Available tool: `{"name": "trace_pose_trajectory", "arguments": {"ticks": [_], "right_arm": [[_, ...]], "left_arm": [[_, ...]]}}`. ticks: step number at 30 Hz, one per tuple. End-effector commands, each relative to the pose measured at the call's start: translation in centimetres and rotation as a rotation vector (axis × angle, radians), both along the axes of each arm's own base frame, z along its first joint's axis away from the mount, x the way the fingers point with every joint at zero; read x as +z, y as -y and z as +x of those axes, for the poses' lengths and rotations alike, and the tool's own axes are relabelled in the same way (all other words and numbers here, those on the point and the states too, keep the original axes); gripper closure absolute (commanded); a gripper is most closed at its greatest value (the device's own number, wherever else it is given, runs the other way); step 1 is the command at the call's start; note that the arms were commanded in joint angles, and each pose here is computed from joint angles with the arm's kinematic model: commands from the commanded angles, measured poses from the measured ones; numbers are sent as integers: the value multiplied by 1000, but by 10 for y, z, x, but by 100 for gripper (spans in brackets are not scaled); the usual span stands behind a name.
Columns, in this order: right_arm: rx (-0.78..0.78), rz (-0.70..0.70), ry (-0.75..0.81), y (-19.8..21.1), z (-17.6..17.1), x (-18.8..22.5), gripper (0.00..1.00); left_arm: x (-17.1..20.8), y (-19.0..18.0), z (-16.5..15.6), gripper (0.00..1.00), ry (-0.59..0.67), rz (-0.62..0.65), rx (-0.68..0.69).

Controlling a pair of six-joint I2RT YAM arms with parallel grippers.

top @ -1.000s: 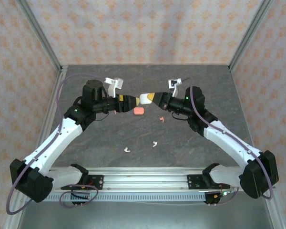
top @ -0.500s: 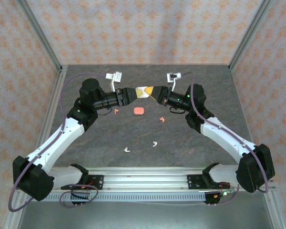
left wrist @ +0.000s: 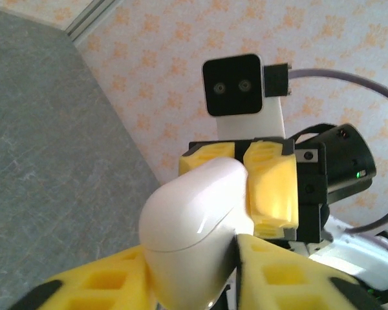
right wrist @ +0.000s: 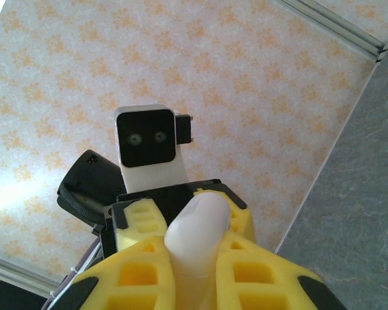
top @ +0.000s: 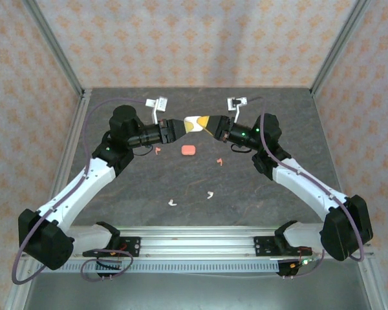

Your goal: Insert the wireless bluetooth earbuds into the charging case

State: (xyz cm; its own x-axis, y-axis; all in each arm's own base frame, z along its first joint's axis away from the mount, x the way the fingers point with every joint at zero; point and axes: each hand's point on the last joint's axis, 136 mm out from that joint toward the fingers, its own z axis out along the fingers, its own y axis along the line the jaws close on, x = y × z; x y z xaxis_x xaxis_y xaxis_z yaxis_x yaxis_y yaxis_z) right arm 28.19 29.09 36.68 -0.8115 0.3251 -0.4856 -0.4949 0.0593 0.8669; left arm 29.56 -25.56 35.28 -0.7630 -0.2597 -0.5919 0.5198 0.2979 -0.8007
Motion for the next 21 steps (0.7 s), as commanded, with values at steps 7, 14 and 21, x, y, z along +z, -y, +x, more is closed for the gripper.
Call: {"name": "trace_pose_trajectory", "arguments": {"ticks": [7,14,21], "right_arm": [[23,-114,53,0,-12,-2,57],[-4,-340,36,8,-15,-34,54],[-100,-455,-6,19,0,-51,54]], "left_arm": [[21,0,-28,99,224,138,-70],[23,1,-50,100,436,220,-141],[15,7,-68,100,547,278,-219]]}}
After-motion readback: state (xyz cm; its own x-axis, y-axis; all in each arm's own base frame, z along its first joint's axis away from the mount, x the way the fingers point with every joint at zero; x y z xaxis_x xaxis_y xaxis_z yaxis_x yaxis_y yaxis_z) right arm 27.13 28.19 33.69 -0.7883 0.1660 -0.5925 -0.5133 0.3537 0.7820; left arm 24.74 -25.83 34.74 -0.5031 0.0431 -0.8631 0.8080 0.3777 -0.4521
